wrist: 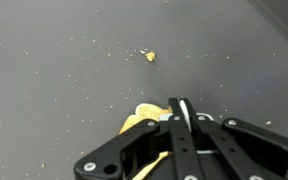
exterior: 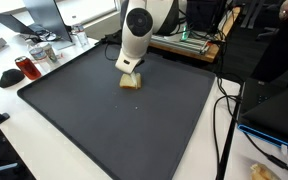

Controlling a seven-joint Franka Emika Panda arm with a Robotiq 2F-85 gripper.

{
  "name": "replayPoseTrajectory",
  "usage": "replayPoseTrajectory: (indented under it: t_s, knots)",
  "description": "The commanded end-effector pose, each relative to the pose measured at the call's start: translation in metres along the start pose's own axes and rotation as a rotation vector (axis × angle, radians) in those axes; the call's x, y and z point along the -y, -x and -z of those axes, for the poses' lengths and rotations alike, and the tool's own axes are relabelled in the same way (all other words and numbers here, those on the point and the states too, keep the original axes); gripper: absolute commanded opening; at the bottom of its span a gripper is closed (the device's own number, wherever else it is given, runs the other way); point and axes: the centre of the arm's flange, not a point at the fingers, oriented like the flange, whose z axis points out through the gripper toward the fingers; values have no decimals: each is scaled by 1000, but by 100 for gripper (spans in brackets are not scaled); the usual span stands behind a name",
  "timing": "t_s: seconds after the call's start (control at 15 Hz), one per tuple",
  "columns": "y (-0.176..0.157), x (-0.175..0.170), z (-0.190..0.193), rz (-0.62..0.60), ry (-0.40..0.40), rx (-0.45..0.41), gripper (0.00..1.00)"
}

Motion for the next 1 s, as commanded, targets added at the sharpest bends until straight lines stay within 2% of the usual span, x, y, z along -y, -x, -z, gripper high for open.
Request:
replayPoseTrajectory:
  t_s: [0.0, 0.4, 0.93]
  knots:
    - [-12, -6, -21, 13, -42, -1, 1]
    - [-17, -17, -20, 24, -17, 17, 1]
    - [-30, -15, -22, 59, -31, 44, 1]
